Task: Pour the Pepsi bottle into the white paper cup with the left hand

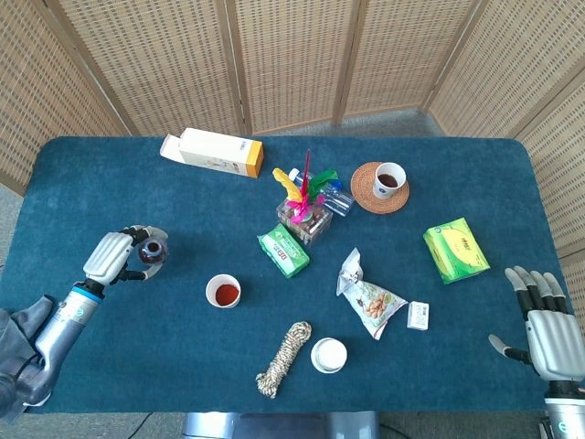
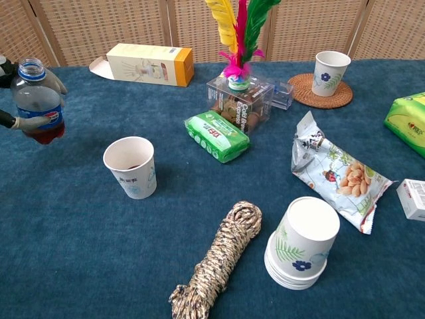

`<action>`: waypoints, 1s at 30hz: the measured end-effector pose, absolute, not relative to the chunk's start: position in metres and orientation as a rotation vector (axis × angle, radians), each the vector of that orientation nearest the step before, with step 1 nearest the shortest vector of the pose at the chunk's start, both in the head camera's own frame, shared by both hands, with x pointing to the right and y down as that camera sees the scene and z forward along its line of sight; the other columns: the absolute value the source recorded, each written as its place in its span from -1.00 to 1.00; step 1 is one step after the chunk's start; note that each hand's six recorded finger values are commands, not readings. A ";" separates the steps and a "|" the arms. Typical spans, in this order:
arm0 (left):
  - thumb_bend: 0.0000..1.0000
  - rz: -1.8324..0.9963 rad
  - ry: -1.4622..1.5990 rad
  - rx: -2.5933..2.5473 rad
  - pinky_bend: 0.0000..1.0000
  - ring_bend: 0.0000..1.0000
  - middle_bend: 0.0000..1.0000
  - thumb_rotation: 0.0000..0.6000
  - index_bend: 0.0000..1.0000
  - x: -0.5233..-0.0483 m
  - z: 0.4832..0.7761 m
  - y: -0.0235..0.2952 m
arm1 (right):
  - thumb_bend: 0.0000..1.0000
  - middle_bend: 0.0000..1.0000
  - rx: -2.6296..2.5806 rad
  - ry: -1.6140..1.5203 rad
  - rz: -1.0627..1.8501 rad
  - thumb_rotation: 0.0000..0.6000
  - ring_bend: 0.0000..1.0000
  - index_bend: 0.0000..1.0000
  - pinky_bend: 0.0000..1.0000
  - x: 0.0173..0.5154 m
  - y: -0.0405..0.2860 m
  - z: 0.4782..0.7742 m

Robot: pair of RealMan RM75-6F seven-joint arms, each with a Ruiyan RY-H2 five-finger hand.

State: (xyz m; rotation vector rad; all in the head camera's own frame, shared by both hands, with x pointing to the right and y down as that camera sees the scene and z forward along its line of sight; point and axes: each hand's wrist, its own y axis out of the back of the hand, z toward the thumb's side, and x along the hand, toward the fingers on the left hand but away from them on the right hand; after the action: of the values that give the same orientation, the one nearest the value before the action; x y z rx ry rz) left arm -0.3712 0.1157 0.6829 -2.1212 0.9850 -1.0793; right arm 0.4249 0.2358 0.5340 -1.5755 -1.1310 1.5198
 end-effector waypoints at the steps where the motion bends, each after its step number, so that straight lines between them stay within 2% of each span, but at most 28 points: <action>1: -0.02 -1.080 0.947 -2.104 -0.11 -0.34 -0.04 1.00 -0.07 -0.369 0.678 0.115 | -0.95 -1.00 -1.576 -1.132 1.519 1.00 -1.00 -1.00 -1.00 0.425 0.236 0.534; 14: -0.03 -1.163 0.539 -1.916 -0.11 -0.37 -0.05 1.00 -0.08 -0.350 0.657 0.112 | -0.95 -1.00 -1.575 -1.151 1.514 1.00 -1.00 -1.00 -1.00 0.427 0.234 0.531; 30: -0.02 -1.169 0.291 -1.757 -0.11 -0.37 -0.06 1.00 -0.09 -0.322 0.660 0.115 | -0.95 -1.00 -1.579 -1.175 1.504 1.00 -1.00 -1.00 -1.00 0.431 0.232 0.527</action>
State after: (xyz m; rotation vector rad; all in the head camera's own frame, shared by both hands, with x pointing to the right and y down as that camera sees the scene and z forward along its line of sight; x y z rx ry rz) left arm -0.3218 0.1151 0.6605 -1.7570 0.2908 -1.1694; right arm 0.4310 0.2325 0.5269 -1.5786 -1.1748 1.5038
